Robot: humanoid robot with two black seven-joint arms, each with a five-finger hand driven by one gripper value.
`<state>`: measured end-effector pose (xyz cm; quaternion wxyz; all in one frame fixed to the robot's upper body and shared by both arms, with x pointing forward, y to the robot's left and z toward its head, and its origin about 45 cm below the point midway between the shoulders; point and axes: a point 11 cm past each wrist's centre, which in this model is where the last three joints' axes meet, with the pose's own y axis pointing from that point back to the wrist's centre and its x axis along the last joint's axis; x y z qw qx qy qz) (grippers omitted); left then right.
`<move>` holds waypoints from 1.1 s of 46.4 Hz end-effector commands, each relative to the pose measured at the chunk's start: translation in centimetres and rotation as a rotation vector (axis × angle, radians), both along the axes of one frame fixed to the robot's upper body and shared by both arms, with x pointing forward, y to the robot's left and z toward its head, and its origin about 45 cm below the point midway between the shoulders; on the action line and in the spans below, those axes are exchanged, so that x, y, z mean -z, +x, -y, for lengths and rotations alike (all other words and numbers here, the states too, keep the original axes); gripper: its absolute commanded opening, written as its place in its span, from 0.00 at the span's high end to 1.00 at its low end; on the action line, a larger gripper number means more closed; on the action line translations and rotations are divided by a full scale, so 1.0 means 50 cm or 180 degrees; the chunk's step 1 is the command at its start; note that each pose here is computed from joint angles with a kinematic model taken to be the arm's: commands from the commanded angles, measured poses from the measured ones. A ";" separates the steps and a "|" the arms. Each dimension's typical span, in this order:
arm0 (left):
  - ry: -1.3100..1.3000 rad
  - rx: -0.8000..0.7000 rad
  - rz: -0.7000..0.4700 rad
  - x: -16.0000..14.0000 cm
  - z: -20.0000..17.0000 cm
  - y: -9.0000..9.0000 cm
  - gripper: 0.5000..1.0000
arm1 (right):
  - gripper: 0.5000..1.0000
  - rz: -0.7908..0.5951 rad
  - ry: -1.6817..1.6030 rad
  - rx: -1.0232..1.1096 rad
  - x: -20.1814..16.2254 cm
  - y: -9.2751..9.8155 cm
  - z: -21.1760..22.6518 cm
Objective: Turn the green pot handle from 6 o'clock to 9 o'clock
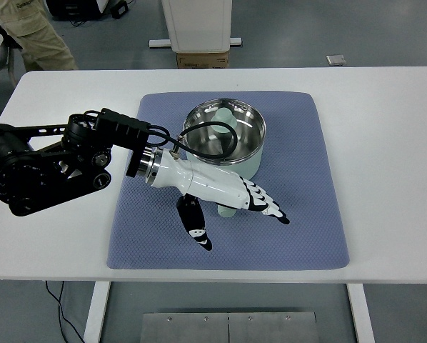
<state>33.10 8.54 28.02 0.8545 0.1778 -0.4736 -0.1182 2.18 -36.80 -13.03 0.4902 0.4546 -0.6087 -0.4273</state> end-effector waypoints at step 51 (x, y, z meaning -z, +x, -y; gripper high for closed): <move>0.0447 0.0197 0.0185 0.060 -0.001 -0.005 0.00 | 0.00 0.0000 0.0000 0.0000 0.000 0.000 0.000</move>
